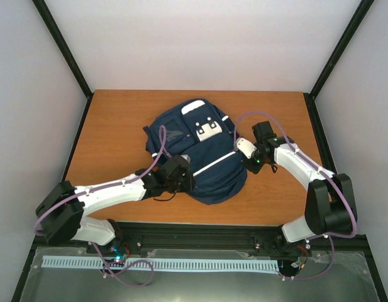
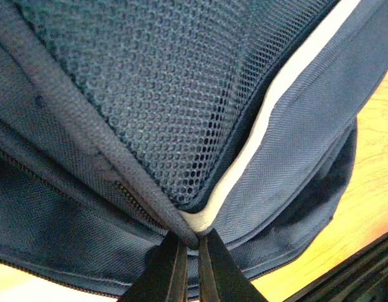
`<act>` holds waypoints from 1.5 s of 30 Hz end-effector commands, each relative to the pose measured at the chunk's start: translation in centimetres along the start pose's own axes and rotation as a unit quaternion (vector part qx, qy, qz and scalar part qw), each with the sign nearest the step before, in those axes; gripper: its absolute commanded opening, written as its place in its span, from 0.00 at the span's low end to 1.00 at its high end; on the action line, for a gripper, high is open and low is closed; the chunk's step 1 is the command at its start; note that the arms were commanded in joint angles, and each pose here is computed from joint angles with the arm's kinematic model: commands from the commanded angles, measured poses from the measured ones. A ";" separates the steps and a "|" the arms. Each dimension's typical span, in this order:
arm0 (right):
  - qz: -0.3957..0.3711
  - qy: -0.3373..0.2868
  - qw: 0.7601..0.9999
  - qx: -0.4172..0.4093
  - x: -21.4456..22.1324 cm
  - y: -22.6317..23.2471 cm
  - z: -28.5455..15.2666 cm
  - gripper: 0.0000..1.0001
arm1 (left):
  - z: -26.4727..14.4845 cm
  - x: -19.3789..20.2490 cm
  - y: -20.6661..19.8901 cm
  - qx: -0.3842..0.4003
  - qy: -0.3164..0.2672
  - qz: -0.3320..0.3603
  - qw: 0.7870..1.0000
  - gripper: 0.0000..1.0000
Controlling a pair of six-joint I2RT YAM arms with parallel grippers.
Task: Pack the student bag
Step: Zip the student bag at the center of the board, then reset both arms
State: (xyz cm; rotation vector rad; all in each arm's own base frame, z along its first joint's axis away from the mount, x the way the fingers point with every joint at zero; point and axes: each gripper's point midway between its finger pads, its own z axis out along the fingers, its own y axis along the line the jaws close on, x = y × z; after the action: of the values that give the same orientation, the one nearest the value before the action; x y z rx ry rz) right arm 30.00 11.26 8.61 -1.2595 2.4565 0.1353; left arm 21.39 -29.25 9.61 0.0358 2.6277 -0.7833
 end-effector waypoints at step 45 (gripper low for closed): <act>0.083 -0.186 0.966 0.162 -7.1 -7.4 -10.7 0.66 | -9.4 -7.0 4.4 -0.169 -0.056 0.178 0.968 0.88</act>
State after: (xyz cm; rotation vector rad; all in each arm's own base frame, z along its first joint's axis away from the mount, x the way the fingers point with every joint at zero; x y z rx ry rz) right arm 37.75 10.25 19.76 -0.8869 2.1617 -0.0104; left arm 22.14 -23.65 15.21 0.3481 2.5694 -0.4008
